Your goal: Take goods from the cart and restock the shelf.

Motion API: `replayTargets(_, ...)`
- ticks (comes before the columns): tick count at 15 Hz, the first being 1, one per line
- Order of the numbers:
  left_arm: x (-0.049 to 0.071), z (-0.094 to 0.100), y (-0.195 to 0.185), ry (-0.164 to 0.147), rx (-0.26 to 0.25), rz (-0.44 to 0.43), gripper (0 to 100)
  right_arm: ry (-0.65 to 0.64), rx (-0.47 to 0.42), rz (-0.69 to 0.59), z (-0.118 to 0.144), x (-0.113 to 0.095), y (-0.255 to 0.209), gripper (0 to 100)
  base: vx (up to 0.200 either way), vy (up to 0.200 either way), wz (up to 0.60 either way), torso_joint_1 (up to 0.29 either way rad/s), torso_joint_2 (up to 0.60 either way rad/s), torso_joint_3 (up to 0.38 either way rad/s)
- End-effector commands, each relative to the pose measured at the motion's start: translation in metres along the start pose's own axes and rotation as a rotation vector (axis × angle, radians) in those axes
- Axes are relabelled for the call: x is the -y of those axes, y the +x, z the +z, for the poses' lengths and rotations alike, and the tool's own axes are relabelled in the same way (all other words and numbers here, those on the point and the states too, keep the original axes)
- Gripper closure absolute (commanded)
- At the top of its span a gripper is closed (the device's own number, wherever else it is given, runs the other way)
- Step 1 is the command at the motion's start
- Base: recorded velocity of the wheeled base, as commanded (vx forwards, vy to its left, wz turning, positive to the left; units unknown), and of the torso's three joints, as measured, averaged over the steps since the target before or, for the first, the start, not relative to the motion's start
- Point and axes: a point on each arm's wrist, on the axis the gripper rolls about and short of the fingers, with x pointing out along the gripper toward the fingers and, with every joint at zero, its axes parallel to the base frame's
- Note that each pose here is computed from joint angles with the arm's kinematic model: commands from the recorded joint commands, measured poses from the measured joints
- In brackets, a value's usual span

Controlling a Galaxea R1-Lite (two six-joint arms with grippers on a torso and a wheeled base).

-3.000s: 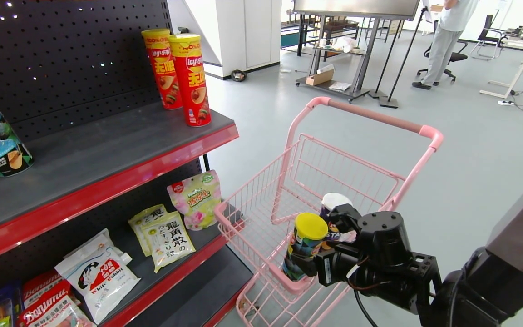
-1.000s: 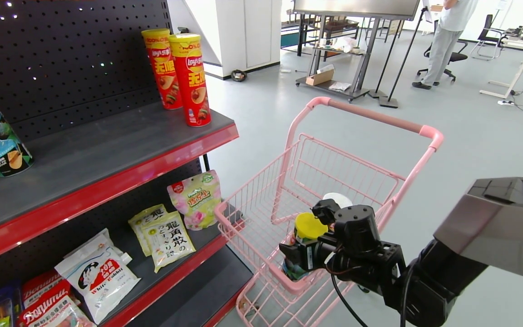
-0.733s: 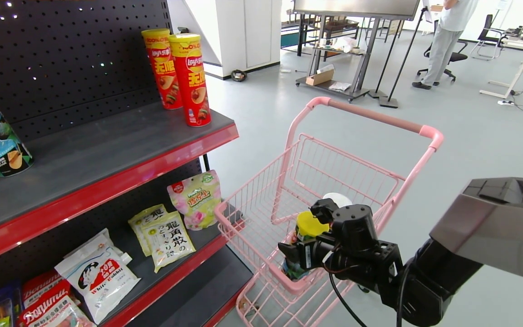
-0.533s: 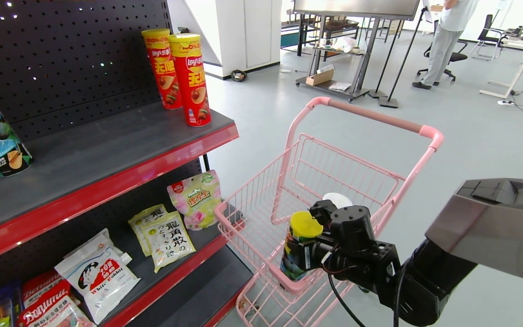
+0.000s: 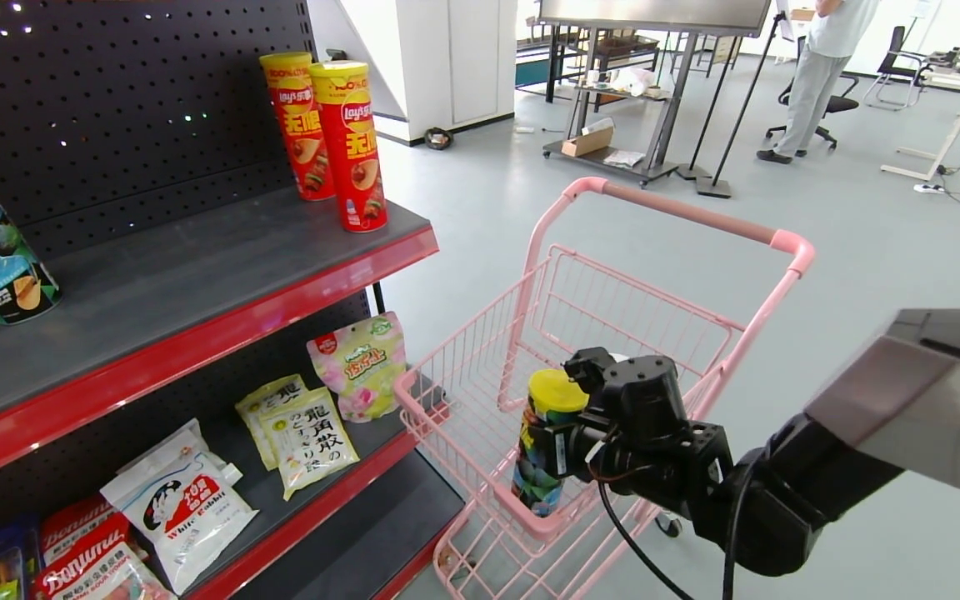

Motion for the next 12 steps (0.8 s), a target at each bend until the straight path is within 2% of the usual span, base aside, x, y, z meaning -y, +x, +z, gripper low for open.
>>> replayTargets(1,0.000,0.000,0.000,0.000,-0.001,0.000,0,0.007,0.135,0.007,0.082,-0.010,-0.057,100,0.000,0.000,0.00,0.000,0.00,0.000)
replayTargets(3,0.000,0.000,0.000,0.002,-0.001,0.000,0,-0.004,0.163,-0.002,0.120,-0.012,-0.093,100,0.000,0.000,0.00,0.000,0.00,0.000)
replayTargets(6,0.000,0.000,0.000,0.000,-0.001,-0.003,0,-0.058,0.188,-0.004,0.157,-0.016,-0.149,100,0.000,0.000,0.00,0.000,0.00,0.000)
replayTargets(9,0.000,0.000,0.000,0.000,-0.001,-0.003,0,-0.082,0.201,-0.073,0.157,-0.010,-0.203,100,0.000,0.000,0.00,0.000,0.00,0.000)
replayTargets(12,0.000,0.000,0.000,0.000,-0.001,-0.003,0,-0.088,0.214,-0.190,0.136,0.006,-0.248,100,0.000,0.000,0.00,0.000,0.00,0.000)
